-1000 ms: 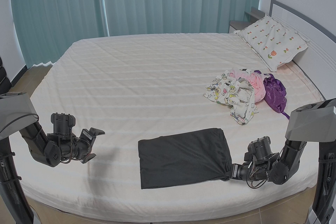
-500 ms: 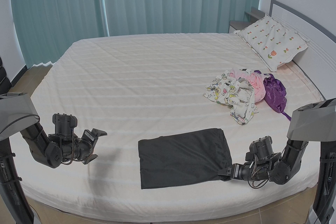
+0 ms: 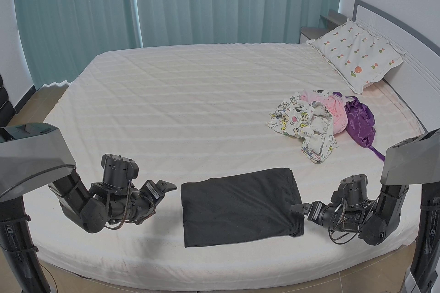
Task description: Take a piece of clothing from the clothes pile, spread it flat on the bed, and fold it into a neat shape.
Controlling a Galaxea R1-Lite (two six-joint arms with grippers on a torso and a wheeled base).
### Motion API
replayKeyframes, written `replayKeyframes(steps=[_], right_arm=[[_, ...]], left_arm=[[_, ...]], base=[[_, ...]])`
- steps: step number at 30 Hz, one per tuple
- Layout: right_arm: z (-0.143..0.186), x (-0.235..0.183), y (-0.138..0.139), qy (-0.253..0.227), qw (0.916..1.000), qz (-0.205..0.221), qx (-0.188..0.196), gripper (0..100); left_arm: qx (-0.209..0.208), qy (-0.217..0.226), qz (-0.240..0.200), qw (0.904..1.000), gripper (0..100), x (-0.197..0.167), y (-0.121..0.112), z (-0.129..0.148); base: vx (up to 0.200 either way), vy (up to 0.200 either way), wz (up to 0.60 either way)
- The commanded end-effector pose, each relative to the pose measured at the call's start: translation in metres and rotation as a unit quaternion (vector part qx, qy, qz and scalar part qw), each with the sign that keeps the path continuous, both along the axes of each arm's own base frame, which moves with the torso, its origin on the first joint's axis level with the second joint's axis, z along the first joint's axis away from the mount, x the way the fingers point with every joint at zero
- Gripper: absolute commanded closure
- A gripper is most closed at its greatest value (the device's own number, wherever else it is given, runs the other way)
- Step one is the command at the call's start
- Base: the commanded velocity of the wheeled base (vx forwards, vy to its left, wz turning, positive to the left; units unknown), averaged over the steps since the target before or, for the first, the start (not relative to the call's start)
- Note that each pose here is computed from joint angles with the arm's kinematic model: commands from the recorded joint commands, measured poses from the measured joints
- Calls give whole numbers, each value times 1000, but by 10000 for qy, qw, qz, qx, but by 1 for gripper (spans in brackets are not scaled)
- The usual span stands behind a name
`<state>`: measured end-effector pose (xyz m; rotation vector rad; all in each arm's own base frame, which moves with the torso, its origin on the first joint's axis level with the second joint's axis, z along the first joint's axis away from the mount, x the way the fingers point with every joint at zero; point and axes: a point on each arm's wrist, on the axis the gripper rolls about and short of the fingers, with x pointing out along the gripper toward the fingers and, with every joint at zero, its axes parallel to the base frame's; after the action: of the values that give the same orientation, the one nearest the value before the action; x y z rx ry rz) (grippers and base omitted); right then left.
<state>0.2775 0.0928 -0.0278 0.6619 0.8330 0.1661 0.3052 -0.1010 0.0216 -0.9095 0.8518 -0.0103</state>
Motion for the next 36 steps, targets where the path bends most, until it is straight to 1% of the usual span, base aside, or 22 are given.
replayKeyframes(steps=[1,9,12,15,19,20,21,24,27,29,31,35,36], right_arm=[[-8,-4,-6,168,9998,-92,-10,0],[-8,-4,-6,169,9998,-106,8,0],[-8,-4,-6,177,9998,-106,5,0],[-7,-3,-6,158,9998,-111,17,0],[-7,-3,-6,159,9998,-114,18,0],[-7,-3,-6,159,9998,-114,18,0],[-7,-3,-6,159,9998,-114,18,0],[-7,-3,-6,159,9998,-114,18,0],[-7,-3,-6,158,9998,-120,13,0],[-8,-4,-6,165,9998,-120,11,0],[-7,-3,-6,158,9998,-120,13,0],[-7,-3,-6,159,9998,-122,18,0],[-8,-3,-6,166,9998,-122,15,0]], left_arm=[[48,30,-241,9997,0,-6,-16,0],[86,17,-291,9995,0,-7,-23,-1],[124,20,-243,9996,0,-5,-23,-4],[318,78,-220,9992,0,-2,-24,-15],[1042,91,-446,9935,0,1,-23,-37],[1042,91,-446,9935,0,1,-23,-37],[1385,87,-592,9886,0,2,-23,-47],[1731,-34,-698,9824,0,9,-25,-59],[1855,-203,-680,9801,0,12,-27,-65],[2017,-265,-826,9756,0,13,-27,-70],[2094,-345,-910,9730,0,14,-27,-71],[2057,-485,-892,9733,0,17,-29,-70],[2034,-544,-931,9731,0,18,-33,-69]], base=[[0,-200,0],[0,-200,0],[0,0,0],[0,0,0],[0,0,0],[0,0,0],[0,0,0],[0,0,0],[0,0,0],[0,0,0],[0,0,0],[0,0,0],[0,0,0]])
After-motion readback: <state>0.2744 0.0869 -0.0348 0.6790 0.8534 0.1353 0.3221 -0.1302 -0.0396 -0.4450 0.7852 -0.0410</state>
